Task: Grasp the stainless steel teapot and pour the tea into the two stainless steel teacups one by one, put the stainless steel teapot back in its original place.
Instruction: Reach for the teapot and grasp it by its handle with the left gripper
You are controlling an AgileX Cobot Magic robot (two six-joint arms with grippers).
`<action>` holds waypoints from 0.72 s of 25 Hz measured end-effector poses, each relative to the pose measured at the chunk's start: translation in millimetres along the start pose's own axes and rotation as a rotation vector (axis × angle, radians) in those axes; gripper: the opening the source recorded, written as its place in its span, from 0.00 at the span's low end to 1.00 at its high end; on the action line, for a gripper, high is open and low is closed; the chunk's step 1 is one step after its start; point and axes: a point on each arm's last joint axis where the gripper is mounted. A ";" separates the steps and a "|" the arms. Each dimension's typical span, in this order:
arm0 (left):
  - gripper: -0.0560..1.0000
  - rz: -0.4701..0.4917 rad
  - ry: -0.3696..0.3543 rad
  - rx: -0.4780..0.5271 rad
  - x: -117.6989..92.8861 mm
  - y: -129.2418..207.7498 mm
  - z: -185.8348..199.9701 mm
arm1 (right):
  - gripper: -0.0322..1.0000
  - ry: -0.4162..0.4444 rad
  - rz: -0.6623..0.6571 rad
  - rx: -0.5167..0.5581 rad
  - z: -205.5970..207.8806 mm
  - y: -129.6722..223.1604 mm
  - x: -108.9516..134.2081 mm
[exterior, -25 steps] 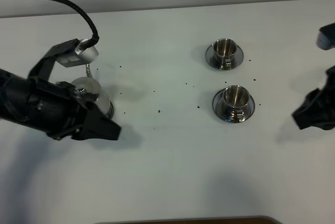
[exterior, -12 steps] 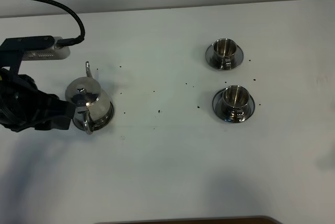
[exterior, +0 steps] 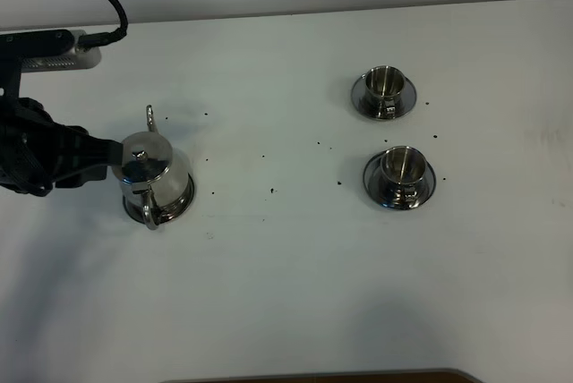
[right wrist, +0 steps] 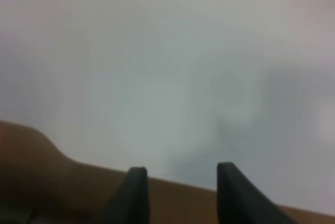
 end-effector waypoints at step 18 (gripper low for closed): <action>0.44 0.040 -0.014 0.038 7.5 -11.3 -54.0 | 0.34 -0.061 0.046 -0.225 10.9 24.9 -1.1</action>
Point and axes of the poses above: a point on each arm's last joint axis where the gripper is mounted, z pointing back along that axis away from the gripper, x along the wrist's bending axis when the last joint is at zero, y = z × x, and after that the axes turned 10 degrees about -z, right-handed
